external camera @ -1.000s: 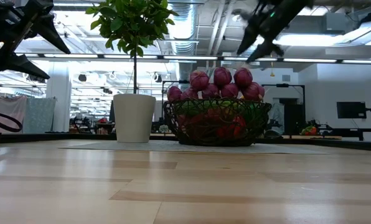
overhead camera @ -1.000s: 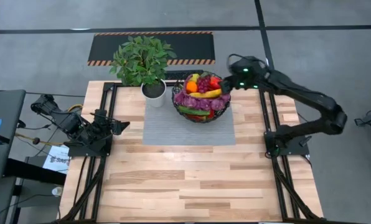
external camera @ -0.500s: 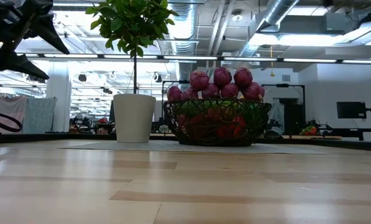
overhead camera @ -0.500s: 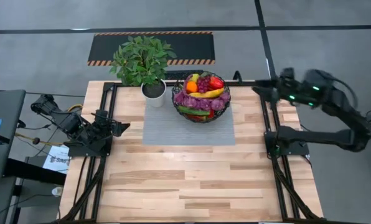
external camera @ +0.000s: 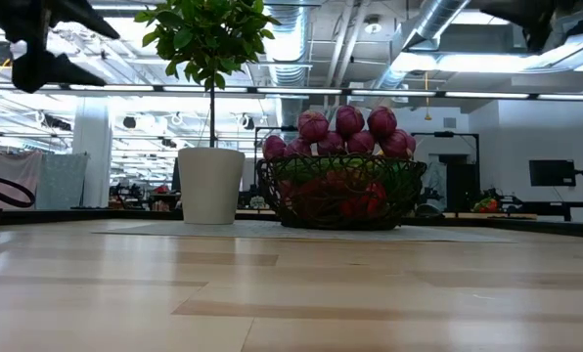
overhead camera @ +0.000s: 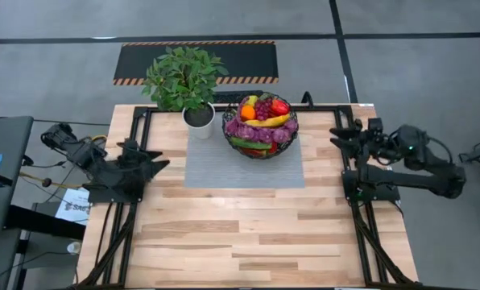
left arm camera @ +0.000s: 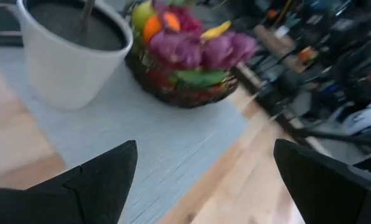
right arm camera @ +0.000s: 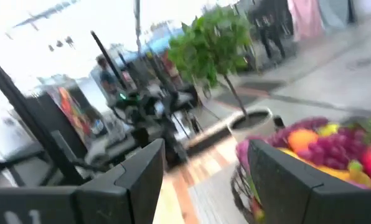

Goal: Build produce basket
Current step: Return to Home Position

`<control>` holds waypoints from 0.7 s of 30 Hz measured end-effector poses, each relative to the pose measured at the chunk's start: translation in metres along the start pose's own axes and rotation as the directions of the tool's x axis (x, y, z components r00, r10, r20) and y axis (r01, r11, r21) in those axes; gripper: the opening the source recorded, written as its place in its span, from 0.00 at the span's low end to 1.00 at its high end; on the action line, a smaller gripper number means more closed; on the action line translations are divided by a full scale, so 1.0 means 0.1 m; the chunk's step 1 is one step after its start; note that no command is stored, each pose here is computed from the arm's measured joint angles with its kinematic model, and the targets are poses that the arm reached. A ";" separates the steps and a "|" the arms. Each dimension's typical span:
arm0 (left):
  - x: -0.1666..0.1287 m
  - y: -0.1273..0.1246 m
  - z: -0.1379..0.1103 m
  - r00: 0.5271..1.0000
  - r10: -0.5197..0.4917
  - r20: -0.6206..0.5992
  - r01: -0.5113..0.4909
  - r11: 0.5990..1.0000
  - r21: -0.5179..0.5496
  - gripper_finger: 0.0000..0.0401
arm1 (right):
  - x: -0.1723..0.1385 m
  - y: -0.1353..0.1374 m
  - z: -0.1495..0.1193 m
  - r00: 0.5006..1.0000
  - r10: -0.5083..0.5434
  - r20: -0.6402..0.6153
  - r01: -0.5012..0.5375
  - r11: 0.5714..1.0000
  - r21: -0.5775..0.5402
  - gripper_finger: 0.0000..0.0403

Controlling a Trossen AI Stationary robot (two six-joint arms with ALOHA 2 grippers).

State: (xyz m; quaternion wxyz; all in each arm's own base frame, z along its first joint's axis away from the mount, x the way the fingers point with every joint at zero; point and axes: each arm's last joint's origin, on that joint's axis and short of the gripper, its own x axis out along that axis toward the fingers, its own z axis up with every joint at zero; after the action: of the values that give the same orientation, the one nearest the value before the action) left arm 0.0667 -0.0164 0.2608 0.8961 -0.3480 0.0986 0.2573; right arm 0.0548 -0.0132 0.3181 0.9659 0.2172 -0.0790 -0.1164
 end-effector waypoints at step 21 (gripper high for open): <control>-0.20 0.03 0.02 0.684 -0.723 -0.098 0.710 0.627 0.321 0.91 | 0.21 -0.34 -1.05 0.988 0.154 -0.014 -0.155 0.988 -0.010 0.62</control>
State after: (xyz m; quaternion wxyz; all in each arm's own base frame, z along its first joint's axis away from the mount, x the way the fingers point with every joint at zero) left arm 0.0480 -0.0208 0.2673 0.9711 -0.1963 -0.0237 -0.1337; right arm 0.0896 -0.0067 0.2111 0.9738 0.2058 -0.0885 -0.0402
